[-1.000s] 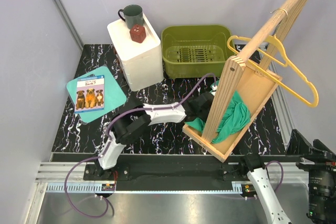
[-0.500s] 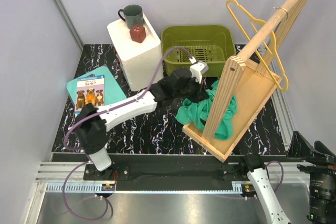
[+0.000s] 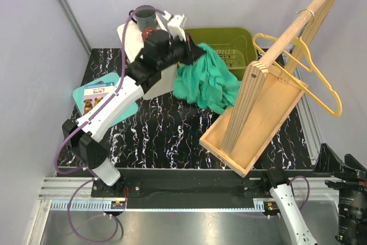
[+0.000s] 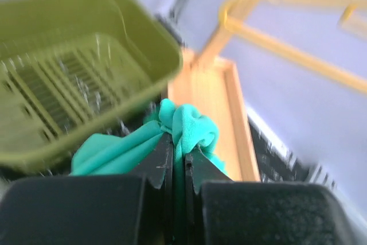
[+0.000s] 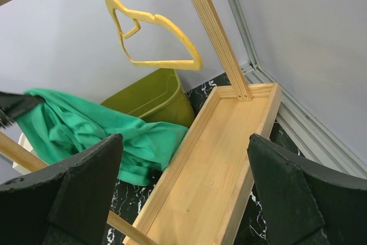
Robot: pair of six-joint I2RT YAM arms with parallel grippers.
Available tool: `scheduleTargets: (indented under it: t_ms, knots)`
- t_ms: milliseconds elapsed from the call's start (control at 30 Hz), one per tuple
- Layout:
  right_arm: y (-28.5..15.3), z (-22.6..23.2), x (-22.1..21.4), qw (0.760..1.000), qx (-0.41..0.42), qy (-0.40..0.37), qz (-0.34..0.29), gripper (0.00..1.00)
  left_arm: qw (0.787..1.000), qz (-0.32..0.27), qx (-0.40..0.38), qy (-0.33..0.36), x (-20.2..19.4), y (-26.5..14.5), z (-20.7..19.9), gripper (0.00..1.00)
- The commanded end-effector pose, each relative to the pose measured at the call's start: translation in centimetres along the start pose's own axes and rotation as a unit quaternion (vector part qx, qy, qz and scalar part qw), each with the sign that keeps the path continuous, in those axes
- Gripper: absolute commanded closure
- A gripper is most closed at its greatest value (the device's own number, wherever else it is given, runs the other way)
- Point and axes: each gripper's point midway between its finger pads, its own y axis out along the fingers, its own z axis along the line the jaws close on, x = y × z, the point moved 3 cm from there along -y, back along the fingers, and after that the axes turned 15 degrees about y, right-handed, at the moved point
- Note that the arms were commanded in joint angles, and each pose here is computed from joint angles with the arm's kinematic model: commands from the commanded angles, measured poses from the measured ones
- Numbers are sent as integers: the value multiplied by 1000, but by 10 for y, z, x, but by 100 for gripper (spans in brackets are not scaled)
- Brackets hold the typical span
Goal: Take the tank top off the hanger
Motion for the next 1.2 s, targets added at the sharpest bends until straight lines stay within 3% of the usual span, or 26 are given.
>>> scheduleTargets:
  t_ms: [0, 133, 333, 500, 667, 800, 833, 933, 1033, 1167]
  knots:
    - [4, 7, 11, 1000, 9, -4, -20, 3, 993, -114, -27, 27, 86, -1, -3, 100]
    - [12, 8, 6, 1000, 10, -13, -13, 3, 982, -174, -51, 52, 134, 6, -4, 100]
    - [31, 10, -12, 1000, 7, -26, 6, 3, 960, -252, -91, 85, 166, 35, -4, 100]
    - [50, 12, -31, 999, 7, -38, 31, 3, 937, -328, -67, 97, 193, 49, 11, 100]
    - [63, 18, -50, 997, 15, -42, 66, 3, 898, -425, 11, 114, 227, 38, 33, 100]
    - [71, 19, -64, 994, 18, -48, 92, 4, 860, -498, 44, 105, 265, 3, 47, 100]
    - [73, 20, -66, 994, 20, -49, 96, 4, 840, -527, 52, 113, 278, -15, 44, 100]
    - [77, 27, -72, 992, 33, -40, 112, 4, 823, -550, 74, 119, 286, -28, 52, 100]
    - [78, 35, -77, 990, 49, -30, 127, 5, 834, -541, 67, 86, 271, -10, 74, 100]
    - [77, 40, -79, 989, 64, -13, 133, 5, 888, -454, 45, 58, 203, 63, 106, 100]
